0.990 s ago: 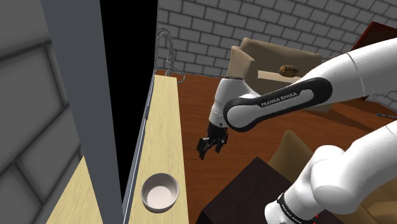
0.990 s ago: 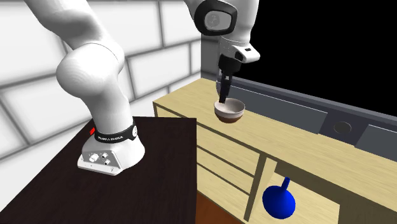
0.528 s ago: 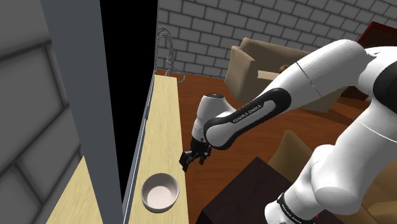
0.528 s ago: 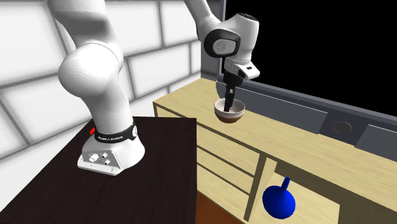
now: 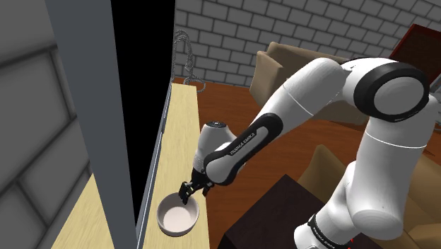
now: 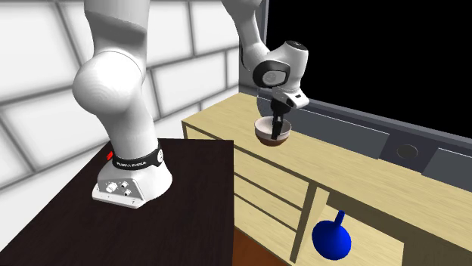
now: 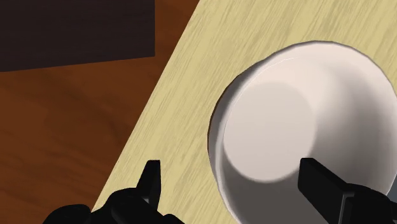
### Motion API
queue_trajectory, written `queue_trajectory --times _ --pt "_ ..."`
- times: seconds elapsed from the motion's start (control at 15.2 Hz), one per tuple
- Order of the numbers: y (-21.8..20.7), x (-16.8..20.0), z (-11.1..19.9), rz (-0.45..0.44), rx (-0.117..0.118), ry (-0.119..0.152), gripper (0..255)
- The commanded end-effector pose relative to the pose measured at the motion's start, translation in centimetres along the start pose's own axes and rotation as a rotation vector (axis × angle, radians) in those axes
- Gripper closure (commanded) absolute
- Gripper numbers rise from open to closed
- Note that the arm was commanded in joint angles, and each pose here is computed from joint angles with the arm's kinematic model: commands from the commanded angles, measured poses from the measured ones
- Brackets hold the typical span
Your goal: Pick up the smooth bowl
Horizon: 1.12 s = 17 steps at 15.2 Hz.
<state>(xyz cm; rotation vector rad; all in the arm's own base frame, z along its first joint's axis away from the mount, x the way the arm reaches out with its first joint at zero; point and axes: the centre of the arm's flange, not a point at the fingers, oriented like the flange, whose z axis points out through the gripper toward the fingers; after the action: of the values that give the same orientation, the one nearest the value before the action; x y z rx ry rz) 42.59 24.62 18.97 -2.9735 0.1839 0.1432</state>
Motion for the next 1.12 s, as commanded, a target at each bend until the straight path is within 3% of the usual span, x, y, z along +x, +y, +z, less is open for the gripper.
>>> queue_trajectory --times 0.0,0.46,0.53,1.06 --pt "-0.1 0.2 1.2 0.0 0.002 0.001 0" --pt "0.4 0.5 4.1 0.0 0.002 0.001 0" --pt "0.4 0.5 4.1 0.0 0.002 0.001 255" --pt "0.4 0.4 4.1 0.0 0.002 0.001 255"
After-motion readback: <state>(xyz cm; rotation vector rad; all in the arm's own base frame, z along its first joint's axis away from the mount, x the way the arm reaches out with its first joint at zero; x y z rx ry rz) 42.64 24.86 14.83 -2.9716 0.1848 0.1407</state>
